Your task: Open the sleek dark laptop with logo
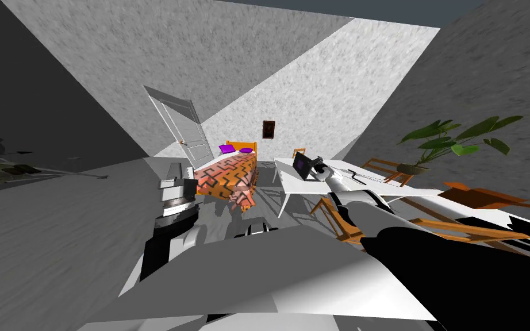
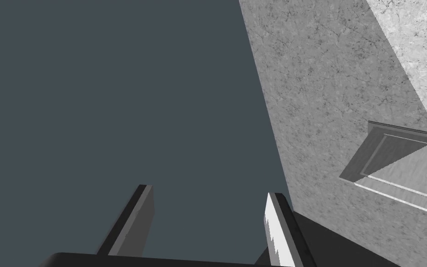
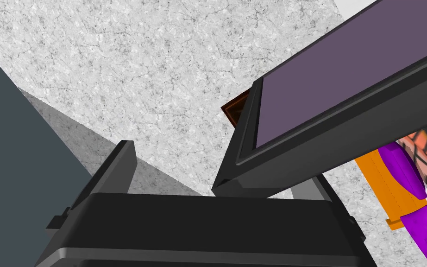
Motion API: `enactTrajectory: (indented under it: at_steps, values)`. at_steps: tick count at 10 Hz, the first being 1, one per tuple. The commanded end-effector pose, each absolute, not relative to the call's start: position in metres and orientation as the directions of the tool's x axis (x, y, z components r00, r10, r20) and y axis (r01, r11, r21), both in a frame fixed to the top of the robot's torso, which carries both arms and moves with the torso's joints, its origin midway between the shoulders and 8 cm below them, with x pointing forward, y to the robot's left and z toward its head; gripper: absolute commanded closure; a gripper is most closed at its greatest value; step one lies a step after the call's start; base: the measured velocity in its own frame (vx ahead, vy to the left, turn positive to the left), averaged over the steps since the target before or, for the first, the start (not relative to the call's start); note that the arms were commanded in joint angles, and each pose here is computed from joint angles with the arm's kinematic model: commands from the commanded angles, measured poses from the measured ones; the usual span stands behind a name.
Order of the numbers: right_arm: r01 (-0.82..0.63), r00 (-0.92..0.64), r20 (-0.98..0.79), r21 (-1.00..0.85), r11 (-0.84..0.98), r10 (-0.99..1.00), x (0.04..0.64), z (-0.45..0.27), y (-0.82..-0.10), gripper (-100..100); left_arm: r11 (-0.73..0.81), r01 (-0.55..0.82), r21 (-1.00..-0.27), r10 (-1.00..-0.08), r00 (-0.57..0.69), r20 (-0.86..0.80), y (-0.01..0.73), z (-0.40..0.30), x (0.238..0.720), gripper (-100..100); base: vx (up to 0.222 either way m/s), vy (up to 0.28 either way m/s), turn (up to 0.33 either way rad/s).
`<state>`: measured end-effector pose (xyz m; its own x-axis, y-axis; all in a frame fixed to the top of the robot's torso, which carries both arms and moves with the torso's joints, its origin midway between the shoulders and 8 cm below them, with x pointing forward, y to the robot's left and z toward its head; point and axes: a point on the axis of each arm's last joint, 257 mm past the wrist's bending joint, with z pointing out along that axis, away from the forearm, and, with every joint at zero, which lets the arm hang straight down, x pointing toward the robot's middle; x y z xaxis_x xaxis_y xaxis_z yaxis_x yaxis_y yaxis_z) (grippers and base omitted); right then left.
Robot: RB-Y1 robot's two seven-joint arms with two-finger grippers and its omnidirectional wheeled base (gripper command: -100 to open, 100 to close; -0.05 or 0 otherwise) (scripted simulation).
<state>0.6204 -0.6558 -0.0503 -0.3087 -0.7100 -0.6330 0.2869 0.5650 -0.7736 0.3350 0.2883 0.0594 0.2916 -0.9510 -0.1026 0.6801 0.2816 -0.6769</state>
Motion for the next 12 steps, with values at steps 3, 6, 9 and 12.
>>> enactTrajectory:
  at_steps: [3, 6, 9, 12]
  values:
    - [0.346, -0.388, -0.647, -0.763, 0.547, -0.657, 0.598, -0.054, -0.692, -100, 0.282, 0.680, -0.677, -0.951, 0.292, -0.103, 0.288, 0.059, 0.335, 0, -0.132, -0.078, 0.278]
    - [0.369, -0.439, -0.651, -0.759, 0.536, -0.619, 0.585, -0.063, -0.711, -100, 0.282, 0.680, -0.677, -0.951, 0.292, -0.103, 0.288, 0.059, 0.335, 0, -0.118, -0.045, 0.218]
    - [0.378, -0.482, -0.651, -0.758, 0.531, -0.587, 0.575, -0.075, -0.723, -100, 0.282, 0.680, -0.677, -0.951, 0.292, -0.103, 0.288, 0.059, 0.335, 0, -0.107, -0.034, 0.233]
    - [0.364, -0.385, -0.660, -0.751, 0.551, -0.645, 0.595, -0.051, -0.697, 100, 0.282, 0.680, -0.677, -0.951, 0.292, -0.103, 0.289, 0.059, 0.335, 0, 0.145, 0.056, -0.366]
